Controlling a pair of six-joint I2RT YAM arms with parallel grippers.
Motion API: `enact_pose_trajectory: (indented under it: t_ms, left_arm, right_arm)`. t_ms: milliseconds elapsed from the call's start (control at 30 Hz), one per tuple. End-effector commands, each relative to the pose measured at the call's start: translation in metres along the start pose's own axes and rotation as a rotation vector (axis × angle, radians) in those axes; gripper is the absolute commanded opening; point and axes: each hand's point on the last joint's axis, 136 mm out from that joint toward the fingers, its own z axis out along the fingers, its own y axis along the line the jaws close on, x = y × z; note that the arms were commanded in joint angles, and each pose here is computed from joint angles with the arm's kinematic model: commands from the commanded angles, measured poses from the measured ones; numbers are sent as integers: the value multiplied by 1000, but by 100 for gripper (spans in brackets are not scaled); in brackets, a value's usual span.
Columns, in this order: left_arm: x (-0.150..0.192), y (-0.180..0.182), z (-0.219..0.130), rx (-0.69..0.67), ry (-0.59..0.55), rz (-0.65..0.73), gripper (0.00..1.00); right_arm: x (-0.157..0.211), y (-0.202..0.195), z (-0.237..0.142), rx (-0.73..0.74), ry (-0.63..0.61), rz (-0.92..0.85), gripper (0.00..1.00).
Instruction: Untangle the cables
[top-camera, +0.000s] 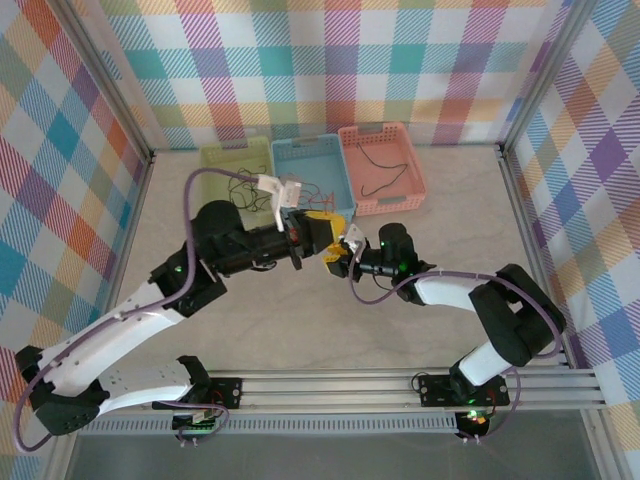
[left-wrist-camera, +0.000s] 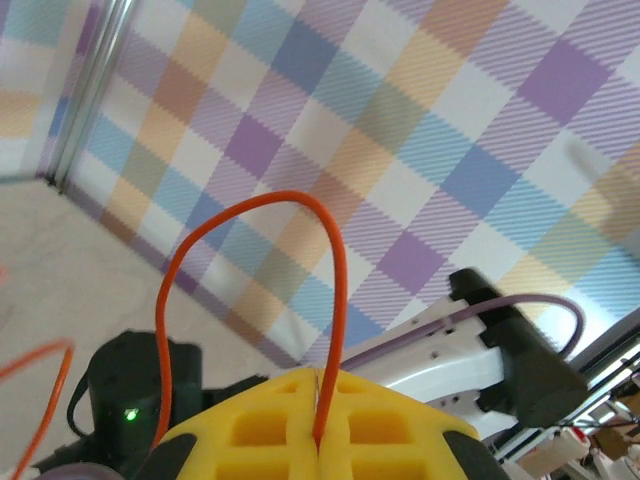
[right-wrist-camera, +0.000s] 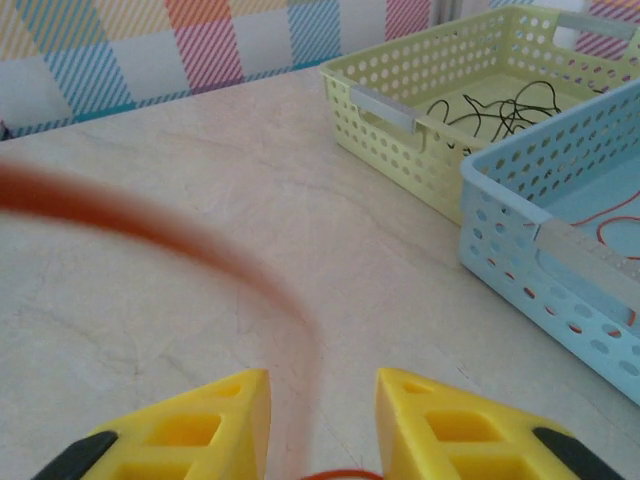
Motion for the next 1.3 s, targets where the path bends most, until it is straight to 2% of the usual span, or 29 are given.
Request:
enact_pose_trajectory:
  t_ms: [0,333,567,700,767,933,1033,1267]
  left_arm:
    - [-22,-17,-18,-5,-43,60,0]
    - [-76,-37,-52,-74,-170,164,0]
    - [-98,-39,-59,-129,-209,217,0]
    - [-113,-30,-60,-200,-234,248,0]
    - [-122,-24,-59,-248,-241,279,0]
    - [-146,6,-46,-416,-247,338,0]
    - [-165,39,-39,-536,-251,351,0]
    - [-214,123,-28,-666,-283,226,0]
  right_arm:
    - [2,-5,4,22,-16,-2,34]
    - [21,-32,1,166,69,59,35]
    - [26,-54,-11,295,85,94,35]
    - [42,-72,-20,414,149,144,46]
    - [50,-86,-26,495,187,180,49]
    - [57,-104,-44,617,193,228,57]
    - [60,-113,-54,671,189,260,60]
    - [68,-127,-74,776,190,321,63]
